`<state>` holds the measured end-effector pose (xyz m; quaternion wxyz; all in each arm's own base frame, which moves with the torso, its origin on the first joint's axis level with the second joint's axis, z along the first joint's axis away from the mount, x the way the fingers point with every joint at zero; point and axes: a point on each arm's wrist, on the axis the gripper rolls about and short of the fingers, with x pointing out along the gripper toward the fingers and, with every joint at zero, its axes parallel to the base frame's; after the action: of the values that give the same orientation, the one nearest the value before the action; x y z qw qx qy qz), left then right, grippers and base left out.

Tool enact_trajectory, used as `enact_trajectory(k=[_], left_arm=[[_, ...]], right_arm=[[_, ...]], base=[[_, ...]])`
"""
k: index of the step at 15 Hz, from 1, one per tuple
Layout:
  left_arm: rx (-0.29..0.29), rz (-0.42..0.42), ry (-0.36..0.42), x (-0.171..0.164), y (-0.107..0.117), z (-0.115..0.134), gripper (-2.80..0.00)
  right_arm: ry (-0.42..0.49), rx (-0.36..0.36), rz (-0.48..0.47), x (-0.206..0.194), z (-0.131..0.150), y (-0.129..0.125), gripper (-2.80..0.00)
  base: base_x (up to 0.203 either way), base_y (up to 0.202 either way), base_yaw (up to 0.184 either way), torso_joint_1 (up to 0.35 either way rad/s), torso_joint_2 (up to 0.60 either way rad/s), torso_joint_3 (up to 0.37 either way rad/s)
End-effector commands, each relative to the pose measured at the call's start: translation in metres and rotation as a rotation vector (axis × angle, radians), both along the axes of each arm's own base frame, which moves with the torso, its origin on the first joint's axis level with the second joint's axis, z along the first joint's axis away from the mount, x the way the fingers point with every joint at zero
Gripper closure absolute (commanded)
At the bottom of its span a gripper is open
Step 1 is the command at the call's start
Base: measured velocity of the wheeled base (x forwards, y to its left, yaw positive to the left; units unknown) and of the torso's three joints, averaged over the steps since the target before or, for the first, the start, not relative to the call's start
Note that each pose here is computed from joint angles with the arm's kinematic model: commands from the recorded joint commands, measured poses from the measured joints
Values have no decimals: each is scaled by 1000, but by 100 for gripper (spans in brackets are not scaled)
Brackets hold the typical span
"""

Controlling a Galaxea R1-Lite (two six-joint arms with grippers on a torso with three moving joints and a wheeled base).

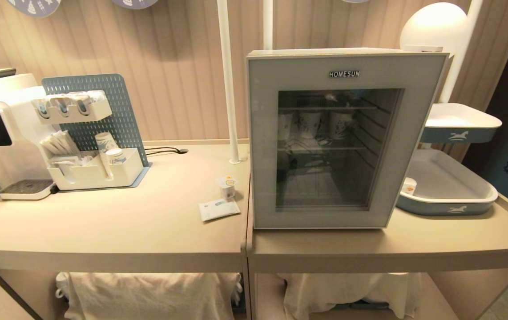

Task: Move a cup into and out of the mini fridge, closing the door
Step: Open the freezer door

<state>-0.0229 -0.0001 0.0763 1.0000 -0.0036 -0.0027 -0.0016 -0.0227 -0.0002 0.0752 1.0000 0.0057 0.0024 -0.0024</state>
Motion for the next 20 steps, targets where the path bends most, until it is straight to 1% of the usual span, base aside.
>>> enact_trajectory(k=[1, 14, 16, 20], left_arm=[[0, 0, -2, 0, 0, 0, 0], [1, 0, -2, 0, 0, 0, 0], [0, 0, -2, 0, 0, 0, 0], [1, 0, -2, 0, 0, 0, 0]], right_arm=[[1, -1, -1, 0, 0, 0, 0], [1, 1, 0, 0, 0, 0, 0], [1, 1, -1, 0, 0, 0, 0], [1, 1, -1, 0, 0, 0, 0]], base=[[0, 0, 0, 0, 0, 0], [0, 0, 0, 0, 0, 0], [5, -92, 5, 3, 5, 0], [1, -190, -1, 2, 4, 2]])
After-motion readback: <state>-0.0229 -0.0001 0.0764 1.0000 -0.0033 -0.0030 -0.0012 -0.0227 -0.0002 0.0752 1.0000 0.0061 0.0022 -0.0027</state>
